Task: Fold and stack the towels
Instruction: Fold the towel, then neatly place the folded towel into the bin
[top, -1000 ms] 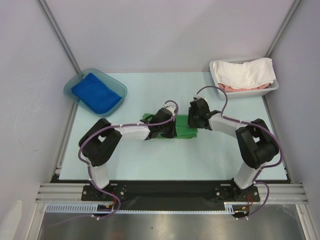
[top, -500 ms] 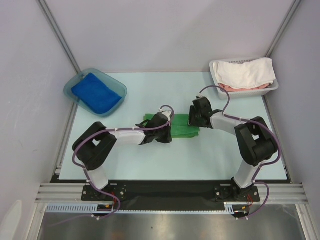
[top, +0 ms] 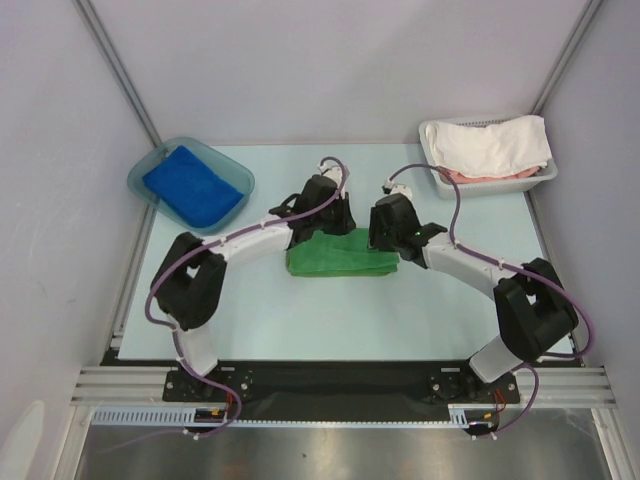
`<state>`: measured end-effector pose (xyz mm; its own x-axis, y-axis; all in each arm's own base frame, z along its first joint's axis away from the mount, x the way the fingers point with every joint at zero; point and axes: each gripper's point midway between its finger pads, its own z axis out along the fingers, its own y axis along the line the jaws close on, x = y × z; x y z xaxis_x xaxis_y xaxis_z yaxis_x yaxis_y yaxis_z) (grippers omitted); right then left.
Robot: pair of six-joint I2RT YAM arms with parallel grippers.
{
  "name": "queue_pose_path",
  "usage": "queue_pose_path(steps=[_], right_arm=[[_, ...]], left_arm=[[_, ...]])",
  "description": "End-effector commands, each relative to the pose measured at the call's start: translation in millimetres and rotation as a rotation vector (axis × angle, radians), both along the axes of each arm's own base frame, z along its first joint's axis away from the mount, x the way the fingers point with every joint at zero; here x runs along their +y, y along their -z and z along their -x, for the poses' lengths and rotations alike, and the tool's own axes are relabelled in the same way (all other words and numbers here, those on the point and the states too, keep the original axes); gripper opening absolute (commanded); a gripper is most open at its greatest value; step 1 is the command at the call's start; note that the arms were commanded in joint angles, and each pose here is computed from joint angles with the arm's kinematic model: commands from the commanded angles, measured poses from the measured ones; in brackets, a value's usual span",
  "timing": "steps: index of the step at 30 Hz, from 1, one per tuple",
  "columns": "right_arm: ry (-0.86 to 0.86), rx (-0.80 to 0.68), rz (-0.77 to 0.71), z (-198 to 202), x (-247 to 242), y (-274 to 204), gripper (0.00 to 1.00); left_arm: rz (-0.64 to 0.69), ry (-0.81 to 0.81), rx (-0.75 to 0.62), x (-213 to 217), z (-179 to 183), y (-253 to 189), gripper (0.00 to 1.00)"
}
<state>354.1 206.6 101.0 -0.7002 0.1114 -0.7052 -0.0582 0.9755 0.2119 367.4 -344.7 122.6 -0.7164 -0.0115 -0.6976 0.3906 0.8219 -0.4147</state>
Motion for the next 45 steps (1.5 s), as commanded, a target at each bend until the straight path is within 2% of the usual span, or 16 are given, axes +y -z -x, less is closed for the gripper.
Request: queue_pose_path(steps=[1, 9, 18, 22, 27, 30, 34, 40, 45], right_arm=[[0.005, 0.020, 0.025, 1.6, 6.4, 21.7, 0.51], [-0.006, 0.103, 0.058, 21.2, 3.5, 64.9, 0.50], [-0.032, 0.140, 0.085, 57.3, -5.0, 82.7, 0.52], [-0.019, 0.108, 0.068, 53.0, -11.8, 60.9, 0.60], [0.061, 0.048, 0.004, 18.2, -41.0, 16.8, 0.66], [0.092, 0.058, -0.046, -0.3, -57.7, 10.8, 0.69], [0.077, 0.117, -0.097, -13.8, -58.3, 27.7, 0.70], [0.028, 0.179, -0.157, -13.0, -39.6, 53.4, 0.70], [0.025, 0.219, -0.110, -2.7, -37.2, 73.4, 0.70]], left_arm=[[-0.009, 0.090, 0.039, -20.0, -10.1, 20.7, 0.16], [0.015, 0.159, 0.070, -40.5, -17.5, 54.5, 0.17], [-0.076, 0.030, 0.144, -17.7, -34.9, 90.0, 0.17], [-0.041, 0.060, 0.118, -21.9, -32.3, 78.1, 0.18], [-0.022, 0.097, 0.058, -25.8, -35.1, 54.7, 0.23], [-0.015, 0.107, 0.038, -26.2, -35.0, 43.9, 0.24], [0.024, 0.106, 0.017, -26.8, -30.7, 25.4, 0.24], [0.056, 0.106, 0.011, -21.9, -15.6, 4.2, 0.24], [0.080, 0.108, 0.013, -15.1, 2.0, -8.2, 0.24]])
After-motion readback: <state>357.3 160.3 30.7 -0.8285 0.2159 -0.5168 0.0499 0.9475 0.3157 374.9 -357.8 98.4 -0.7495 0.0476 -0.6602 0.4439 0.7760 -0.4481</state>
